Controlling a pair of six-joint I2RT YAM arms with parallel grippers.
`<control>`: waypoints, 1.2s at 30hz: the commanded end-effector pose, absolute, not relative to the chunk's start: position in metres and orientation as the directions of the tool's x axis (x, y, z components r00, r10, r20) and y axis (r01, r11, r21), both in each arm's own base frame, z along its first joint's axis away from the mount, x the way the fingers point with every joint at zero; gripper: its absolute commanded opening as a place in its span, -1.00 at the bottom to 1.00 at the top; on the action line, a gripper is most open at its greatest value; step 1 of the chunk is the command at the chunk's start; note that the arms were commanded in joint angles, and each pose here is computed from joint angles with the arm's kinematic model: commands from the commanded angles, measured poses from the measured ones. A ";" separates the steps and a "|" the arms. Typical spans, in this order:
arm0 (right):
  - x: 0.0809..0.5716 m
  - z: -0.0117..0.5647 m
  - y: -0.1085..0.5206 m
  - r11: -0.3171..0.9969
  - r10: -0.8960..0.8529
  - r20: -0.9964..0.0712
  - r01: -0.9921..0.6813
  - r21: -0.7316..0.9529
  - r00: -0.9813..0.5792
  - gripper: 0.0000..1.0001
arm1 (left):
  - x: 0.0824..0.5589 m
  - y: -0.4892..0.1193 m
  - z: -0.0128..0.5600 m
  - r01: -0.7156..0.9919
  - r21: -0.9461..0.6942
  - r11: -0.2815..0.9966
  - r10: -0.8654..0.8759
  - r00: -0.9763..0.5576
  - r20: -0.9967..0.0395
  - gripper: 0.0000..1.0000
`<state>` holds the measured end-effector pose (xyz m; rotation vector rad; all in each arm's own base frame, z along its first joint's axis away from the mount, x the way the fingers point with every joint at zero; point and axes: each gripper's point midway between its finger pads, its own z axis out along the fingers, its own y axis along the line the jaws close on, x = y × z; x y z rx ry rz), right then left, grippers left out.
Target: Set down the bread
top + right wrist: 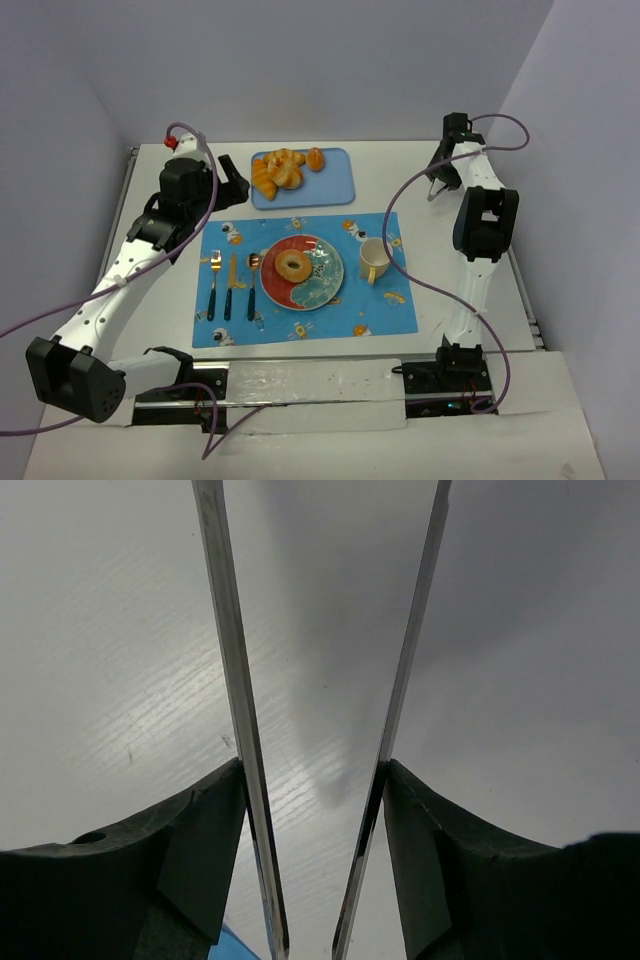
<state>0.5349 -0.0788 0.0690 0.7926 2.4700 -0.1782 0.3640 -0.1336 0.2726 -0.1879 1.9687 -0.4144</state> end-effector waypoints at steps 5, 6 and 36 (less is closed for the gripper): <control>0.530 0.051 -0.075 0.845 0.465 -0.502 0.535 0.007 -0.729 0.40 | 0.367 -0.137 0.292 0.085 -0.374 0.923 -0.313 -0.396 -0.863 0.78; 0.529 0.050 -0.076 0.847 0.463 -0.498 0.531 0.006 -0.733 0.43 | 0.367 -0.137 0.292 0.085 -0.374 0.923 -0.313 -0.396 -0.863 0.78; 0.505 0.229 0.052 0.930 0.363 -0.721 0.182 0.319 -0.591 0.62 | 0.369 -0.136 0.286 0.079 -0.364 0.928 -0.304 -0.405 -0.862 0.78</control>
